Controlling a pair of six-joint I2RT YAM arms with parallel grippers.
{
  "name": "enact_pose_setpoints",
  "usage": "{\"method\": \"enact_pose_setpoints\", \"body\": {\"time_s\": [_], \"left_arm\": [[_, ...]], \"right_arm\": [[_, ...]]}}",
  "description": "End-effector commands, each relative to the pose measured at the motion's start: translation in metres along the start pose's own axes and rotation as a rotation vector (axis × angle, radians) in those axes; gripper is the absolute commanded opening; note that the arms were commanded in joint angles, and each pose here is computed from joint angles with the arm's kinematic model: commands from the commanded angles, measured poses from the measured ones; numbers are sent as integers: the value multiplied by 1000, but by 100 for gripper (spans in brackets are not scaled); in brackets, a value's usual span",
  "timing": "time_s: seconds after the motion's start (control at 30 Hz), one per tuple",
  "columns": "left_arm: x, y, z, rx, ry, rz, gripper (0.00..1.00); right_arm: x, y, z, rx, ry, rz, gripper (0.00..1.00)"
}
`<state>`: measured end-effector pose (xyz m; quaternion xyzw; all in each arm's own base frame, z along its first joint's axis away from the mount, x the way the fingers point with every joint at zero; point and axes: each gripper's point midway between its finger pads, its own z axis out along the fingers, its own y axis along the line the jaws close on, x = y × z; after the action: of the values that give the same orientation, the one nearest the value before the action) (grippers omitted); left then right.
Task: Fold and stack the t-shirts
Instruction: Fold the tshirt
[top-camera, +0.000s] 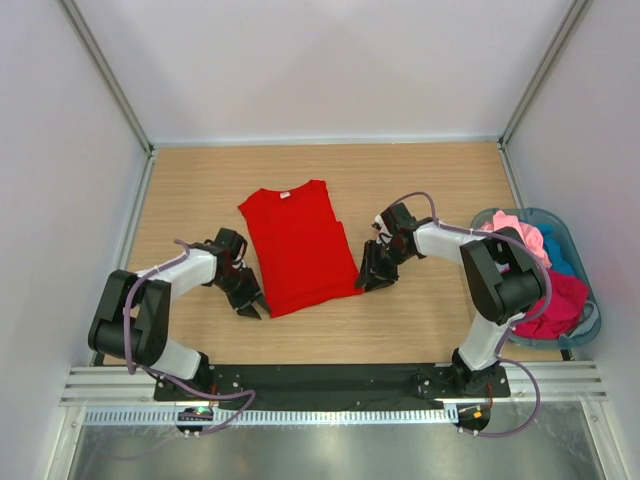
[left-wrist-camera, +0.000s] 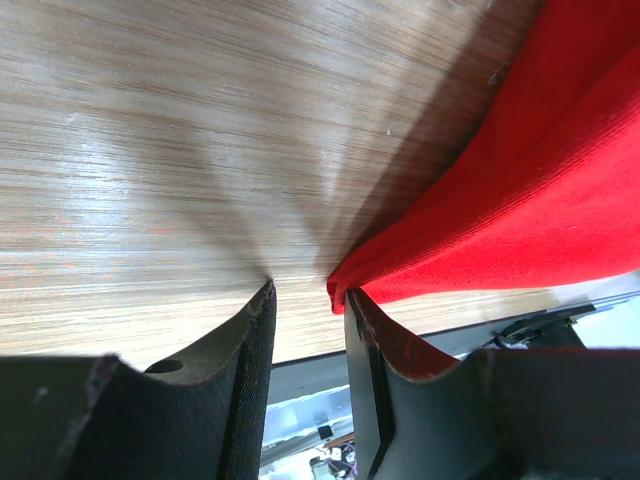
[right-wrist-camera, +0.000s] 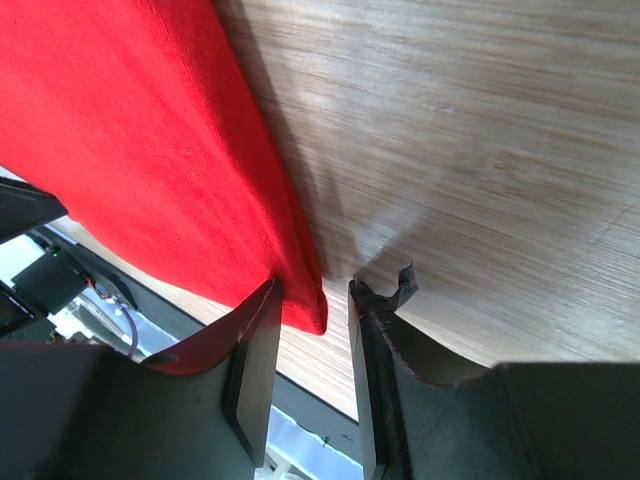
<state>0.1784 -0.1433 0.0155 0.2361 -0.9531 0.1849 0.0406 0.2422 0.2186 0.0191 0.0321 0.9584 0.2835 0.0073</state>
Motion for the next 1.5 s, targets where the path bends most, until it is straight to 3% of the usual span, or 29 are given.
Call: {"method": "enact_pose_setpoints", "body": {"time_s": [0.0,0.37,0.63,0.73,0.8,0.83,0.87,0.93,1.47], "left_arm": [[-3,-5,-5,17,-26,27,35],[6,-13,-4,58,-28,11,40],[10,-15,10,56,-17,14,39],[9,-12,13,37,-18,13,34],[7,-11,14,29,-25,16,25],[6,-10,14,24,-31,20,17],[6,-8,13,10,-32,29,1],[1,-9,7,-6,-58,44,0],[25,-34,-53,82,-101,37,0]], "right_arm": [[2,4,-3,-12,-15,-4,41],[5,6,-1,-16,-12,-2,43],[7,9,-1,-24,-12,3,41],[9,10,0,-35,-9,9,40],[8,11,1,-37,-12,15,31],[8,10,2,-34,-14,17,24],[6,11,1,-33,-20,13,10],[3,7,-2,-3,-44,8,1],[-2,28,-67,47,-175,-81,1]]}}
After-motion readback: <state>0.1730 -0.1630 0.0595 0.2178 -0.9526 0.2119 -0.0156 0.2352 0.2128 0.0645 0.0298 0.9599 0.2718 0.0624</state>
